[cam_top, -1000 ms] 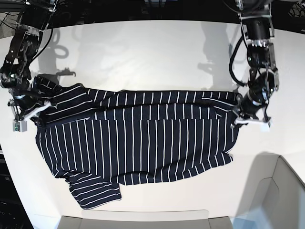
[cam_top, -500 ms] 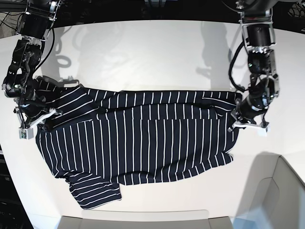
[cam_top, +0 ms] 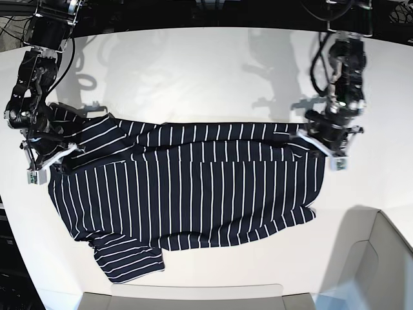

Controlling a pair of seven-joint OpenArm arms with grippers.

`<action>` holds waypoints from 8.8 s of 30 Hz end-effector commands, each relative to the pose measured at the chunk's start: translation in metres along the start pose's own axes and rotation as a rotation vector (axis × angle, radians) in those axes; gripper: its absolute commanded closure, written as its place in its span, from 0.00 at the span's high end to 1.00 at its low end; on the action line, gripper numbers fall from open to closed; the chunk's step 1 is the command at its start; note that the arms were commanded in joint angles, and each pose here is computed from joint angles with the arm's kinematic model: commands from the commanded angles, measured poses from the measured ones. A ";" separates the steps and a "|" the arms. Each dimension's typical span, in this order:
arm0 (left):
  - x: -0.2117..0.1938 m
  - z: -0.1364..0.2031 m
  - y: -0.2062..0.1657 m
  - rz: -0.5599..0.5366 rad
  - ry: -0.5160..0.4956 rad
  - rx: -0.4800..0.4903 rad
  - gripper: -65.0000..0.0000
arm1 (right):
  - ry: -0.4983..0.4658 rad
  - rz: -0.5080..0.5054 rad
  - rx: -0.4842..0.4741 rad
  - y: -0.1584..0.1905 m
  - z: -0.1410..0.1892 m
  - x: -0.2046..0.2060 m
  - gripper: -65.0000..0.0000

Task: Fold the T-shirt properly
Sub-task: 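Release the shoulder with the left gripper and regrasp the shirt edge, then hold the shirt edge with both grippers and drag it toward the hem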

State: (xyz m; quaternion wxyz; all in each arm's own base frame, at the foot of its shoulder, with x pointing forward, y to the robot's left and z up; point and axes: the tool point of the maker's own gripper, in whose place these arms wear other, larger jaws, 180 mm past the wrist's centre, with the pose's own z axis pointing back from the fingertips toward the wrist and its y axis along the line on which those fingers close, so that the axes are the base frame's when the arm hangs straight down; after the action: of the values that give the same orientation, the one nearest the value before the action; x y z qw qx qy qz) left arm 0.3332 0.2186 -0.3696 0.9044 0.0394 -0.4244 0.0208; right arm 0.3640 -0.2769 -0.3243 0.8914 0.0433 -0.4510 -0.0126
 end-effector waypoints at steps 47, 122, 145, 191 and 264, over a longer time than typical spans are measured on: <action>-0.098 -0.003 -0.012 -1.320 0.000 0.201 0.29 | -0.017 0.008 0.001 -0.003 0.006 -0.001 0.00; -0.029 -0.001 -0.019 0.452 0.240 -0.326 0.29 | -0.006 0.010 -0.004 -0.005 0.008 -0.006 0.00; -0.001 -0.022 -0.025 0.492 0.171 -0.378 0.09 | -0.009 0.010 -0.007 -0.007 0.009 -0.005 0.00; 0.032 -0.043 0.025 0.939 0.001 -0.395 0.35 | -0.031 -0.004 -0.014 -0.025 -0.021 0.042 0.00; 0.030 0.007 -0.127 -0.272 0.120 -0.504 0.00 | 0.075 0.007 -0.047 -0.043 -0.022 0.014 0.00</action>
State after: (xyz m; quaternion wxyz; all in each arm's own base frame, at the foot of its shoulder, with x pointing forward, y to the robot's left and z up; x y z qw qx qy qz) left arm 0.3467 0.0915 -0.3622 0.9120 -0.1333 -0.3304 -0.2031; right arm 0.3776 -0.3108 -0.3539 0.9225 0.0285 -0.3844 -0.0208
